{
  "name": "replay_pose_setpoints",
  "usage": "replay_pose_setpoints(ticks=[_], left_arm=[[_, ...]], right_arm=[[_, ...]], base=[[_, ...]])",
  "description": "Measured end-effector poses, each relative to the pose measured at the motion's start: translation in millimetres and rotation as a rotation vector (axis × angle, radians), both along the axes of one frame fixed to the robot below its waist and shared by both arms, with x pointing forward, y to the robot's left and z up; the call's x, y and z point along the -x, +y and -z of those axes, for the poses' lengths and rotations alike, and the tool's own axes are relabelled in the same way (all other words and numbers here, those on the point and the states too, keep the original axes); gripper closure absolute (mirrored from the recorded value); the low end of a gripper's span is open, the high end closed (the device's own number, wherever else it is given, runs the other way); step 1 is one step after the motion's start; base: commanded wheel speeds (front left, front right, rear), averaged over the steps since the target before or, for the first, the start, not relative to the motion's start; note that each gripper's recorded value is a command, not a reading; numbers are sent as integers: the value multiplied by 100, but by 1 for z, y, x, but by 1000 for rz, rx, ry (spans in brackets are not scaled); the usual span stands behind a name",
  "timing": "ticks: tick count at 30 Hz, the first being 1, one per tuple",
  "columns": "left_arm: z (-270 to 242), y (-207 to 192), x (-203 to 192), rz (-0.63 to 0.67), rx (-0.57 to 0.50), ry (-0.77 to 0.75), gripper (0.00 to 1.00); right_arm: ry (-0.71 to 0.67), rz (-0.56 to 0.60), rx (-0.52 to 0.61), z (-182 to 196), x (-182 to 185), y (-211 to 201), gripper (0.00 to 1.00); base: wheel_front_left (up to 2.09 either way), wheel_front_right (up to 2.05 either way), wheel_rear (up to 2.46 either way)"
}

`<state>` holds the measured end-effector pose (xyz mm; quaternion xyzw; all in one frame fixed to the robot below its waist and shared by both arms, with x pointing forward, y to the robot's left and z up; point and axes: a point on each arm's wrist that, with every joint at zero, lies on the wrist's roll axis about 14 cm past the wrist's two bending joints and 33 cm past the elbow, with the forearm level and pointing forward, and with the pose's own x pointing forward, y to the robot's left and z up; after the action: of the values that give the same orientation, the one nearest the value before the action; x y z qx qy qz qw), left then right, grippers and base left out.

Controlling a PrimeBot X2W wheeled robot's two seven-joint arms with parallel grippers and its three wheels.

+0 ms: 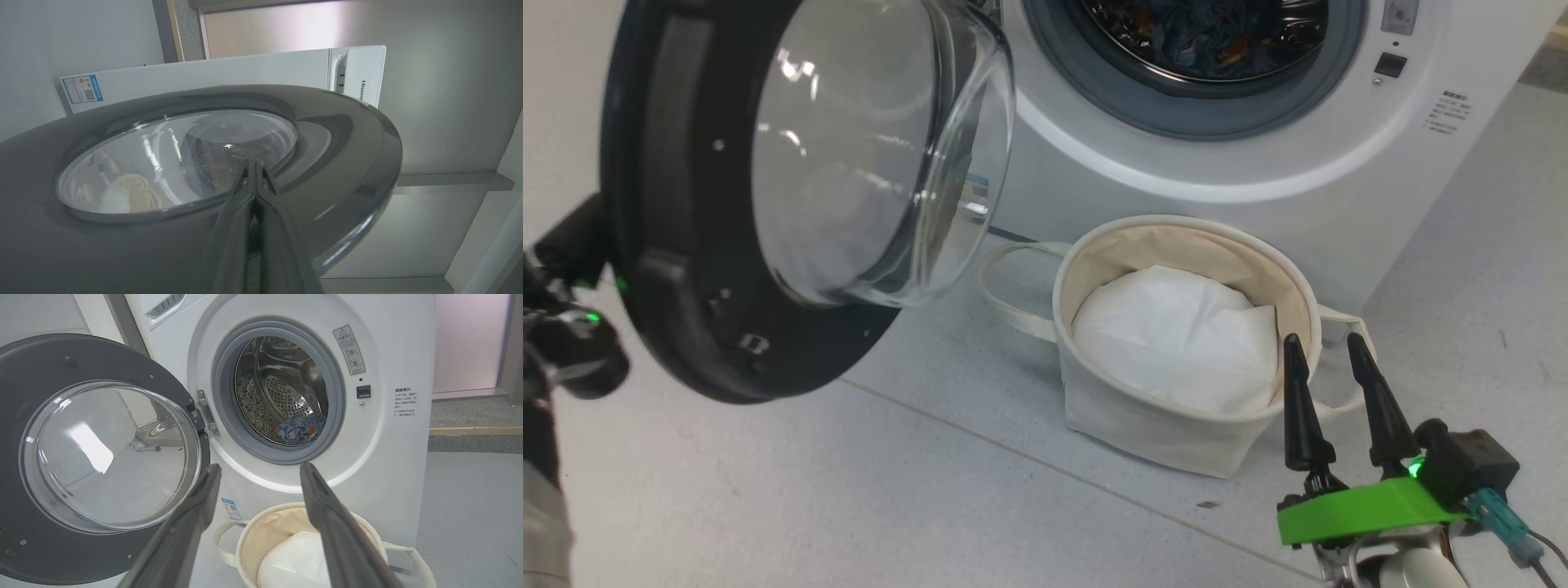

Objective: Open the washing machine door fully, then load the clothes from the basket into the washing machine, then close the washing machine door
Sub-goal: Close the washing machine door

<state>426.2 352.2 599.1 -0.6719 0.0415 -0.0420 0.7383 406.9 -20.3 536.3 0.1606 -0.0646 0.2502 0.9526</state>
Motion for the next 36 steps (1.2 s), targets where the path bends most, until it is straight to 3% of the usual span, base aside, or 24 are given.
replay_pose_setpoints(ticks=[7, 16, 26, 36], left_arm=[[7, -52, -6, 145, -7, -23, 100], [8, -159, -7, 400, 29, -97, 100], [2, -213, -10, 511, 184, -149, 100], [23, -297, -27, 659, 242, -54, 100]], right_arm=[[5, 5, -6, 1, -2, -2, 0], [-5, 31, -9, -3, -3, -10, 0], [-8, 88, -4, -4, 0, -30, 0], [5, 225, -3, -1, 1, -78, 0]], base=[[0, 0, 0], [0, 0, 0], [0, 0, 0], [0, 0, 0]])
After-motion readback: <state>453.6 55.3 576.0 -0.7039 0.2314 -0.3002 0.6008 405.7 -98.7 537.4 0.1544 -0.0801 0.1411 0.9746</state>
